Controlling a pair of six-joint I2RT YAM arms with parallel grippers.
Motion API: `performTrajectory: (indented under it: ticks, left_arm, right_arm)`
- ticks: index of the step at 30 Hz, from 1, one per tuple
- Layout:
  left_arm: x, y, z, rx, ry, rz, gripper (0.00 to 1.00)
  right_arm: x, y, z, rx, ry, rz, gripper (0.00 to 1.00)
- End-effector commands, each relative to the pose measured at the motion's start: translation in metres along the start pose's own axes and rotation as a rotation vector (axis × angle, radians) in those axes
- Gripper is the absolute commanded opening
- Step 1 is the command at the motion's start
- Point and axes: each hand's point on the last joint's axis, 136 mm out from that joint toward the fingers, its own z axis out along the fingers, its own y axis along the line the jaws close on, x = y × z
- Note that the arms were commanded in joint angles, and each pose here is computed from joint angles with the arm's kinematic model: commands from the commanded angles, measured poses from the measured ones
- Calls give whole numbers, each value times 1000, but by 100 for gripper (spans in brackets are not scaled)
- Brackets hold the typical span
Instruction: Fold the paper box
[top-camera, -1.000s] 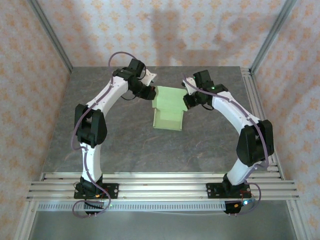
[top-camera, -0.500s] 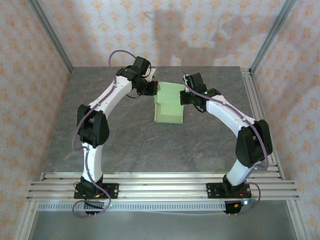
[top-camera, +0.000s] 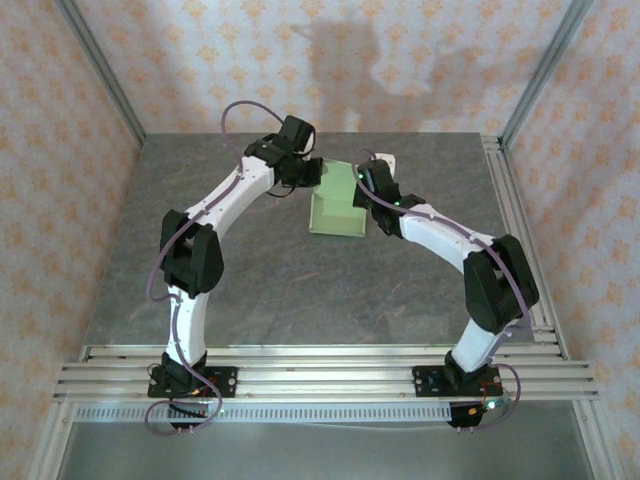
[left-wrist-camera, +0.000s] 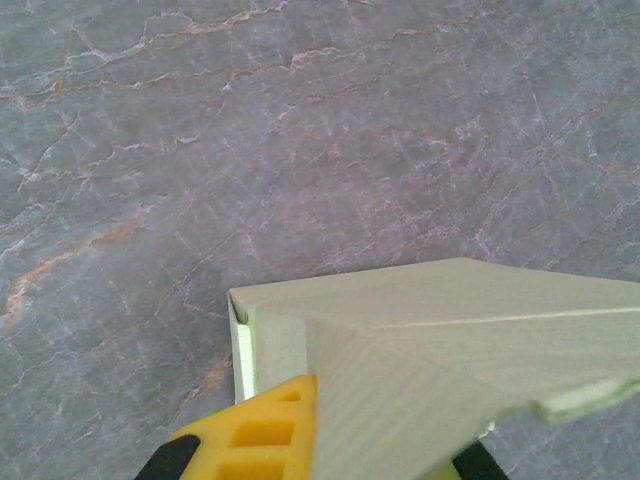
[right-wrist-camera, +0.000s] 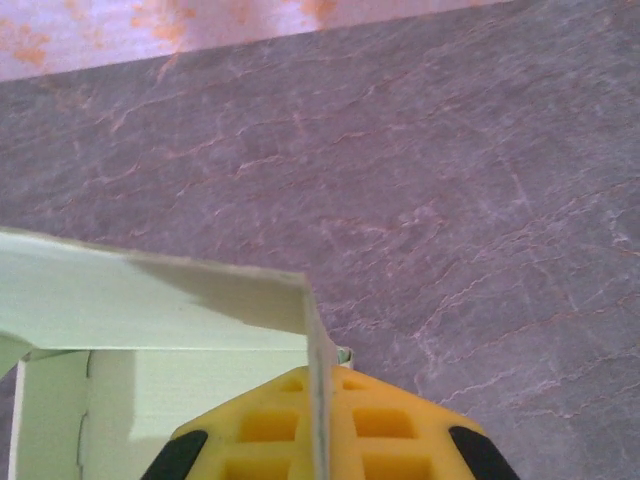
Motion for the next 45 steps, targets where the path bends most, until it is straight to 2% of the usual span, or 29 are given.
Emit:
performTrajectory:
  ticks: [1, 17, 36, 38, 45]
  left_arm:
    - [1, 1, 11, -25, -23, -37, 0]
    - [6, -4, 26, 22, -132, -78, 0]
    - [29, 3, 25, 13, -219, -114, 0]
    - [25, 0, 14, 29, -261, -146, 0]
    - [35, -3, 16, 63, -302, -156, 0]
  right_arm:
    - [-15, -6, 4, 73, -124, 68, 0]
    - [12, -7, 24, 68, -229, 55, 0]
    - [44, -2, 14, -44, -325, -35, 0]
    - [47, -2, 11, -44, -346, -42, 0]
    - [50, -1, 3, -41, -408, -36, 0]
